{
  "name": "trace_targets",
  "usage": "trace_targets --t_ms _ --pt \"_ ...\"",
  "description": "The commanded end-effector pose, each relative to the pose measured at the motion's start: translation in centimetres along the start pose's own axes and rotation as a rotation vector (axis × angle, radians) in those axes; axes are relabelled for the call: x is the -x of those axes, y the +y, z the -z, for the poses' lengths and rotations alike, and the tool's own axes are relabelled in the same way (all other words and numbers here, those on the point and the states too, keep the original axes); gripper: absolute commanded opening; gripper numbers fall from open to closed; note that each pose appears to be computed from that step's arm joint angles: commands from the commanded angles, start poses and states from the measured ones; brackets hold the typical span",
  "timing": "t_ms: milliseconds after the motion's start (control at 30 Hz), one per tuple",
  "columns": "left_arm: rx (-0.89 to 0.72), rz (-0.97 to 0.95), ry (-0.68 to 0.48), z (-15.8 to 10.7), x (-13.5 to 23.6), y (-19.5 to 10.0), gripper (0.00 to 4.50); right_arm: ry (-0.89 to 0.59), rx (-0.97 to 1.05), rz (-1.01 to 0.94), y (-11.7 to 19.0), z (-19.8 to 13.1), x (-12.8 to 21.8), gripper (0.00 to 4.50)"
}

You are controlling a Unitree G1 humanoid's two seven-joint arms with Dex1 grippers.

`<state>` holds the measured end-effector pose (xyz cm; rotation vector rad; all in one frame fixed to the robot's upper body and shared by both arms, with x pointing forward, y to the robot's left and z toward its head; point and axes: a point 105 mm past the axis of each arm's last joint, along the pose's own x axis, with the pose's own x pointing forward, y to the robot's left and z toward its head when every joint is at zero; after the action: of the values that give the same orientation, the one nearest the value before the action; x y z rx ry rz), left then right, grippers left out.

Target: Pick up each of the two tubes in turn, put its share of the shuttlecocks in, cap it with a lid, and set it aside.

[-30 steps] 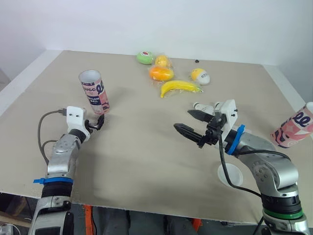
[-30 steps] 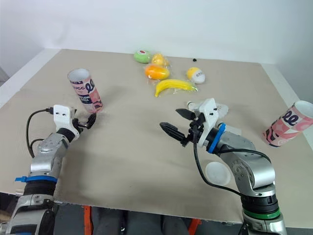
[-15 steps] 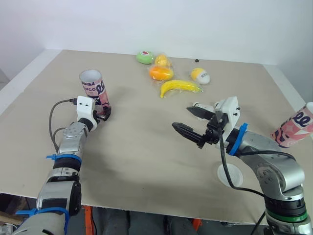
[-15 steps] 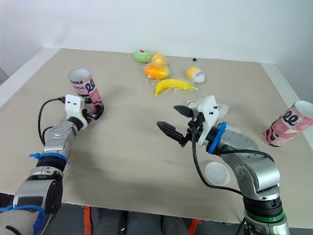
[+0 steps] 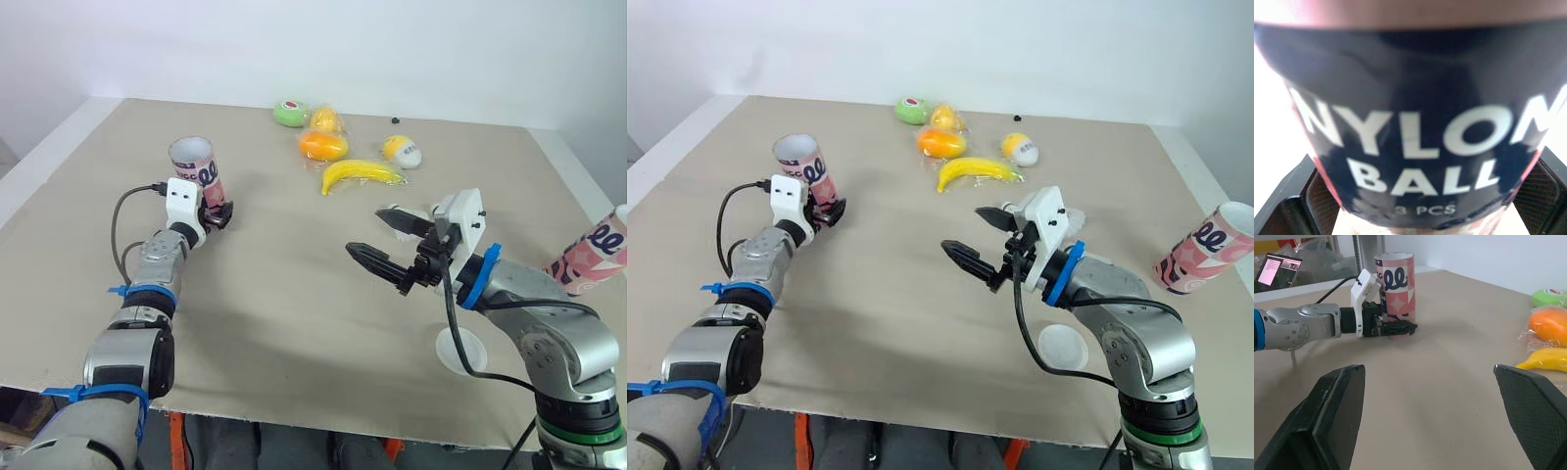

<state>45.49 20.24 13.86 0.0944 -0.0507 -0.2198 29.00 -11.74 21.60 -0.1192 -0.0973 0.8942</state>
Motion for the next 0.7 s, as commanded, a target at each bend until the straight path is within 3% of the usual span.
trace_targets --t_ms 33,133,500,700 --pt "-0.003 -0.014 -0.059 -1.8 -0.4 0.3 4.24 -0.04 0.053 -0.007 0.2 -1.7 0.2 4.5" --pt "0.002 -0.014 -0.061 -1.8 -0.4 0.2 3.43 -0.041 0.054 -0.011 0.3 -1.8 0.2 4.5" --pt "-0.057 0.112 -0.137 -3.8 -0.4 -1.0 3.43 -0.013 0.056 0.01 -0.3 -1.6 1.0 4.5" --pt "-0.138 0.565 -0.151 -6.4 0.8 -5.4 3.43 0.077 0.027 0.101 -1.7 -0.1 3.0 4.5"
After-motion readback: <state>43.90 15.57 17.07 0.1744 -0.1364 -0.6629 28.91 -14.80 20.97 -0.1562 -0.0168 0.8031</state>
